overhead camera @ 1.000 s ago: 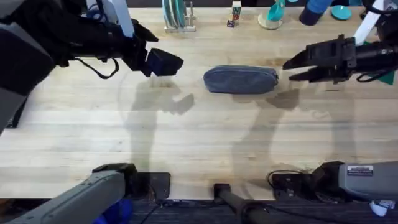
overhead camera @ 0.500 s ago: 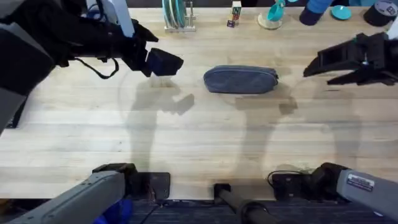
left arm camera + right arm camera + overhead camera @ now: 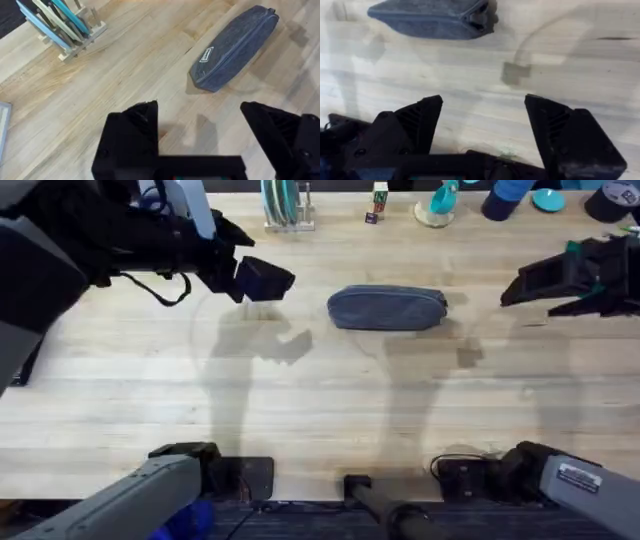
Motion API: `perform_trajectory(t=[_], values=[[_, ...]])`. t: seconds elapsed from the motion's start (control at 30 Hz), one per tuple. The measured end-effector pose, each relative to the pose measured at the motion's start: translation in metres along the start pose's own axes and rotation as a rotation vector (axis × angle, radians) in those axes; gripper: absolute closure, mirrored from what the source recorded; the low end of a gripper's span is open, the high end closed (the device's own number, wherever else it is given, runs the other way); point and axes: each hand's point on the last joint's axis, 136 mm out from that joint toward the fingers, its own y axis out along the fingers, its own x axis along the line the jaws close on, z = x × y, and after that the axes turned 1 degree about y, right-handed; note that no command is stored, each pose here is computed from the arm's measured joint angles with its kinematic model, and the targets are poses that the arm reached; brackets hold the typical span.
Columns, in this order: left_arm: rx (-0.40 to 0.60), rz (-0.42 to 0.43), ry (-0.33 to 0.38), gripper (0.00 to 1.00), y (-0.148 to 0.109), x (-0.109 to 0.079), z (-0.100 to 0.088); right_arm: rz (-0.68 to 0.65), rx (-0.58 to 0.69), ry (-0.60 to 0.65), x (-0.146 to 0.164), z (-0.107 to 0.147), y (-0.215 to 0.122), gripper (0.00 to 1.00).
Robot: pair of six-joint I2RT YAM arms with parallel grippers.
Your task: Unzip the bag, pick up the pens from the table one at a time and place them inside, then zip the bag closed.
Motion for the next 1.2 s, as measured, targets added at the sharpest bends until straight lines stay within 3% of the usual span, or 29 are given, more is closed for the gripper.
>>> perform_trajectory(t=[0.23,0.63,0.9,1.2], values=[[0.0,0.0,0.0,0.006,0.0,0.0,0.0,0.002,0.007,-0.016,-0.008,-0.01,0.01,0.005],[0.0,0.0,0.0,0.006,0.0,0.0,0.0,-0.216,0.143,-0.023,-0.015,-0.023,0.068,0.006],[0.0,0.0,0.0,0.006,0.0,0.0,0.0,-0.313,0.083,-0.056,-0.021,-0.051,0.102,0.006],[0.008,0.005,-0.008,0.006,0.0,-0.001,0.002,-0.424,0.052,-0.056,-0.019,-0.064,0.126,0.006]])
